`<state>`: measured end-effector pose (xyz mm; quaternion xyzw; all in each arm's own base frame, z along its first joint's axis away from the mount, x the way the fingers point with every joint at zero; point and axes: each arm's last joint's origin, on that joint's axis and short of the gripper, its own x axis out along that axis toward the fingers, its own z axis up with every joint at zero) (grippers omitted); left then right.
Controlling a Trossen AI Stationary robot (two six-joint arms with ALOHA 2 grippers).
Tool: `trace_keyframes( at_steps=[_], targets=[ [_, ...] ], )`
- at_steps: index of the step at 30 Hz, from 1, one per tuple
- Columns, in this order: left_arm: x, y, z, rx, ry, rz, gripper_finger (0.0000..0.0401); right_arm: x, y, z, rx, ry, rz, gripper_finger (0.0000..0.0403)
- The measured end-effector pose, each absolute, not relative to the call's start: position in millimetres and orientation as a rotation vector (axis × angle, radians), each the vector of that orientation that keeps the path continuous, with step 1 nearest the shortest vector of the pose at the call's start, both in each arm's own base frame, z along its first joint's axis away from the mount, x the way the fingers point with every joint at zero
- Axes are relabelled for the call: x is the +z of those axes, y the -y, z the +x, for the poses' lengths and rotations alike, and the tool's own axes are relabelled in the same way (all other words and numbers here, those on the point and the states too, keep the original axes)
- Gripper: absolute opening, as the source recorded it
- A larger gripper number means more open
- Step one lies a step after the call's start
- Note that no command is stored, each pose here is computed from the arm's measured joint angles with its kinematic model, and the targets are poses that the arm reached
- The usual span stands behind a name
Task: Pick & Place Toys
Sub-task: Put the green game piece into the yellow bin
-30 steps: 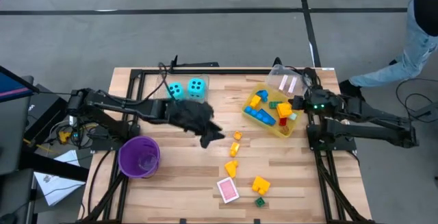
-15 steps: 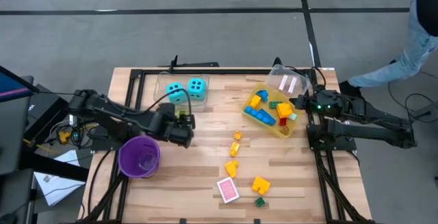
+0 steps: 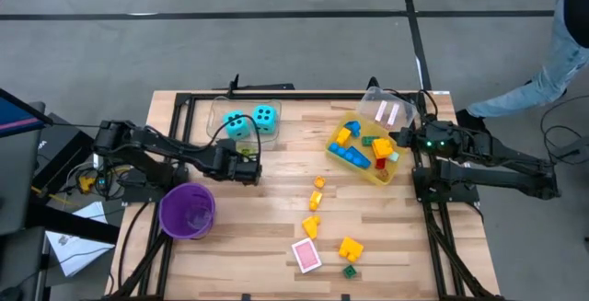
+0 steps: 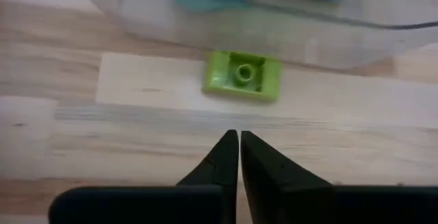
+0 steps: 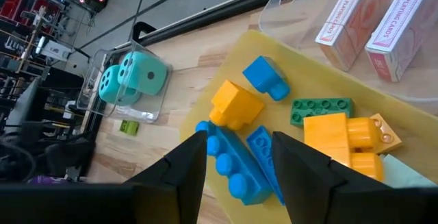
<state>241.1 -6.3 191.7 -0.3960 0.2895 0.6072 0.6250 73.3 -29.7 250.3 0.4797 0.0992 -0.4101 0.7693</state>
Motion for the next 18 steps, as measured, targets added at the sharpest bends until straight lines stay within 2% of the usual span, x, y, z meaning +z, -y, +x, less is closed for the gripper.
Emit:
trace_keyframes(
  at_steps=[6,14,18],
  targets=[
    [171,-1,233,1.419,-0.658,-0.912,0.0003,250,30,73,-0.889,-0.215,1.041,0.0157],
    [156,-8,238,1.309,-0.644,-0.880,0.0001,250,30,73,-0.890,-0.215,1.041,0.0157],
    [152,-10,238,1.341,-0.602,-0.840,0.0001,250,30,73,-0.890,-0.214,1.041,0.0157]
  ],
)
